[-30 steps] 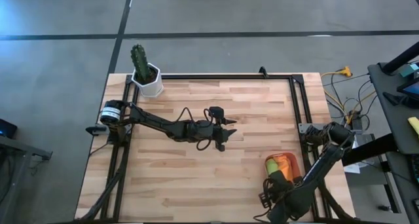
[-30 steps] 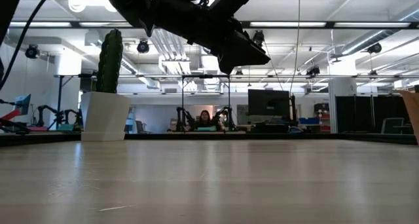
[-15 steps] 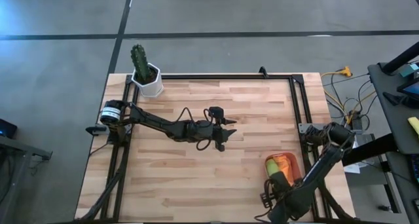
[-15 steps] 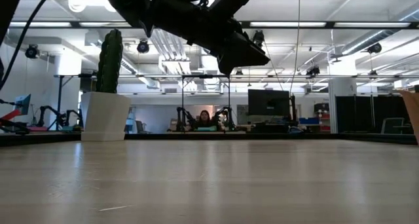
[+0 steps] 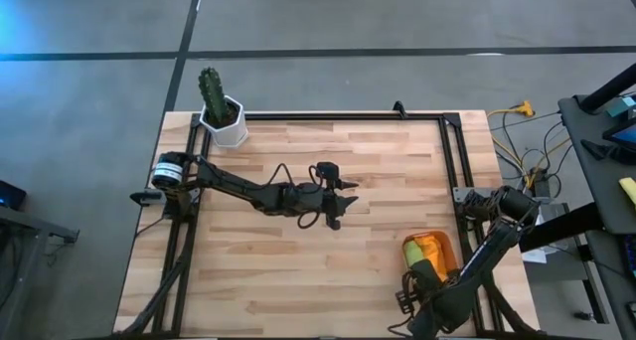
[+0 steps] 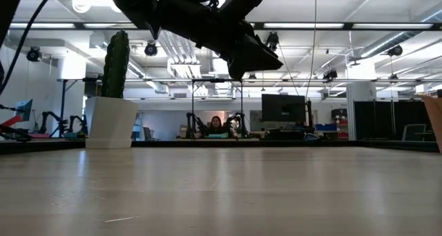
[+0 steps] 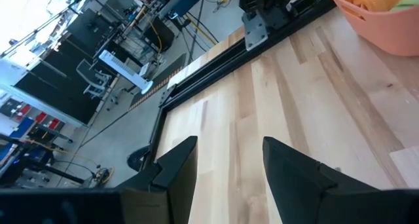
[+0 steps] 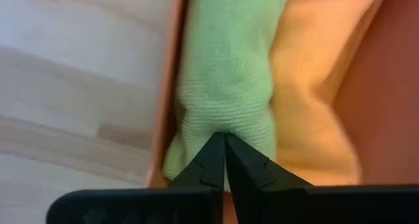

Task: Roll microfiber towels into tight, uniform cylinder then place into a basket
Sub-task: Put the green microfiber cloth into the orange bin, then return to Home Position

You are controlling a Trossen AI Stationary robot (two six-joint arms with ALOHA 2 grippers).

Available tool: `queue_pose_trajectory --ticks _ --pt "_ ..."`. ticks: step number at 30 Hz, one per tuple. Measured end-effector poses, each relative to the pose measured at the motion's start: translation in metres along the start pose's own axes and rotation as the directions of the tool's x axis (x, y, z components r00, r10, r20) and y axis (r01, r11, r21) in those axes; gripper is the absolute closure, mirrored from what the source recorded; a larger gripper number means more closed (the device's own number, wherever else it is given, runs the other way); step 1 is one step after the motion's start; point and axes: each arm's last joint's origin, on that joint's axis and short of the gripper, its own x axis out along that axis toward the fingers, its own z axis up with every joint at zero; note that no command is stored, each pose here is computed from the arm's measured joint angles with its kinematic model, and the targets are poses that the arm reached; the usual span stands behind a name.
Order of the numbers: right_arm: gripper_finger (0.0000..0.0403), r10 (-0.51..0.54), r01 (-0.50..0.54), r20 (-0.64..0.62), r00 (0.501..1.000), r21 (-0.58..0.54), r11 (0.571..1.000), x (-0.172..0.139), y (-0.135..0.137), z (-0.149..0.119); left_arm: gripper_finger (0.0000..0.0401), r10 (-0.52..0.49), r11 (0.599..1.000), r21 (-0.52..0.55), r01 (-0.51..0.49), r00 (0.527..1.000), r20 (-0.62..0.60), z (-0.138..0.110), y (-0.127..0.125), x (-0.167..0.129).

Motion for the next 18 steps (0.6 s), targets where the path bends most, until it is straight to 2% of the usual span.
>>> queue_pose_trajectory --ticks 4,7,10,12,15,17,18 --pt "0.0395 0.008 -0.003 0.117 0.993 -0.049 0.999 -0.026 -0.005 0.002 0.0244 0.024 1.0 -0.006 -0.024 1.0 0.003 0.006 0.009 -0.007" --pt "0.0394 0.035 -0.013 0.151 0.988 -0.14 0.99 -0.043 -0.009 -0.001 0.0244 0.043 0.999 -0.018 -0.043 0.999 -0.004 0.012 0.017 -0.016" --pt "0.0394 0.079 -0.018 0.299 0.951 -0.202 0.979 -0.052 -0.017 0.0 0.0244 0.049 0.997 -0.063 -0.049 0.999 -0.009 0.017 0.027 -0.027" --pt "0.0394 0.191 -0.08 0.447 0.874 -0.255 0.964 -0.052 -0.02 0.002 0.0246 0.024 0.995 -0.101 -0.021 0.999 0.029 0.02 0.033 -0.037" --pt "0.0395 0.373 -0.151 0.633 0.678 -0.377 0.914 -0.052 -0.031 0.014 0.0264 -0.081 0.974 -0.195 0.111 0.985 0.154 0.021 0.041 -0.051" --pt "0.0395 0.423 -0.146 0.69 0.587 -0.424 0.894 -0.049 -0.04 0.024 0.0284 -0.146 0.941 -0.268 0.206 0.962 0.229 0.017 0.046 -0.062" --pt "0.0395 0.431 -0.122 0.705 0.563 -0.445 0.887 -0.045 -0.046 0.03 0.0297 -0.153 0.925 -0.3 0.232 0.952 0.265 0.016 0.049 -0.067"
